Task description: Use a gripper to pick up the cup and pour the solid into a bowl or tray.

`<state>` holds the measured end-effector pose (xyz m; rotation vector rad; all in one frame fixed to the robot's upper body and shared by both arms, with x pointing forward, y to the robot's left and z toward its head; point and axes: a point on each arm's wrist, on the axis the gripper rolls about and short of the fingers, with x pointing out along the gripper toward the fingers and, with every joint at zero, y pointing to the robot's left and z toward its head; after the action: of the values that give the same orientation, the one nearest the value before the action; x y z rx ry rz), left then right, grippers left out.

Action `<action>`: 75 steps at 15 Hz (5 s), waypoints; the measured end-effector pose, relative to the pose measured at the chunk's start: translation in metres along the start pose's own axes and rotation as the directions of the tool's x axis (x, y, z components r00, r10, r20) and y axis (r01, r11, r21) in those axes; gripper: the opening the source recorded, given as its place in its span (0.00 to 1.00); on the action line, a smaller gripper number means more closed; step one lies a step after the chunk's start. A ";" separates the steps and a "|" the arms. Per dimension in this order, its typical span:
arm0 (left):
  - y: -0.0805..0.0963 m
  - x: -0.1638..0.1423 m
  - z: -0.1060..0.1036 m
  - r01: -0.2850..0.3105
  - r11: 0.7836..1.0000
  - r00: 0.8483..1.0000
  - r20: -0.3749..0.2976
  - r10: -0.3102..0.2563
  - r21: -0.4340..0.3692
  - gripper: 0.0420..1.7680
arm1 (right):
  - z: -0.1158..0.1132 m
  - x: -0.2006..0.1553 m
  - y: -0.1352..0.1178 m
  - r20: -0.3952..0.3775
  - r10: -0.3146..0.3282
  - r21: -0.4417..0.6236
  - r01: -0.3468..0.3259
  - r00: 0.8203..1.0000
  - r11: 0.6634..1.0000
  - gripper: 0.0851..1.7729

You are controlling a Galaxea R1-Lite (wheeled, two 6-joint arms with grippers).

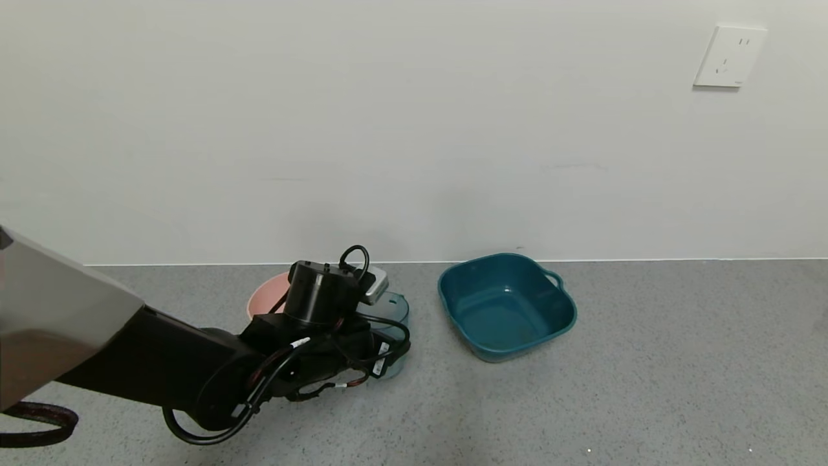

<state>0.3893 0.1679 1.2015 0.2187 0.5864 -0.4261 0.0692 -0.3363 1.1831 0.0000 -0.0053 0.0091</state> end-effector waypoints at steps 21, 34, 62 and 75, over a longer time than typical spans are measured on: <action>-0.002 0.018 -0.013 -0.006 1.000 1.000 -0.001 0.006 0.000 0.87 | 0.000 0.000 0.000 0.000 0.000 0.000 0.000 1.000 1.000 0.96; -0.001 -0.004 -0.007 -0.015 1.000 0.999 0.030 0.014 0.014 0.95 | 0.000 0.000 0.000 0.000 0.000 0.000 0.000 1.000 1.000 0.96; 0.024 -0.224 -0.084 -0.362 0.929 0.916 0.158 0.370 -0.076 0.97 | 0.000 0.000 0.000 0.000 0.000 0.000 0.000 1.000 1.000 0.96; 0.028 -0.303 -0.160 -0.576 0.785 0.761 0.200 0.617 -0.229 0.97 | 0.000 0.000 0.000 0.000 0.000 0.000 0.000 1.000 1.000 0.96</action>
<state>0.0969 0.3423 1.2484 0.1849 0.2531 0.2209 0.0692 -0.3363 1.1830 0.0000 -0.0049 0.0089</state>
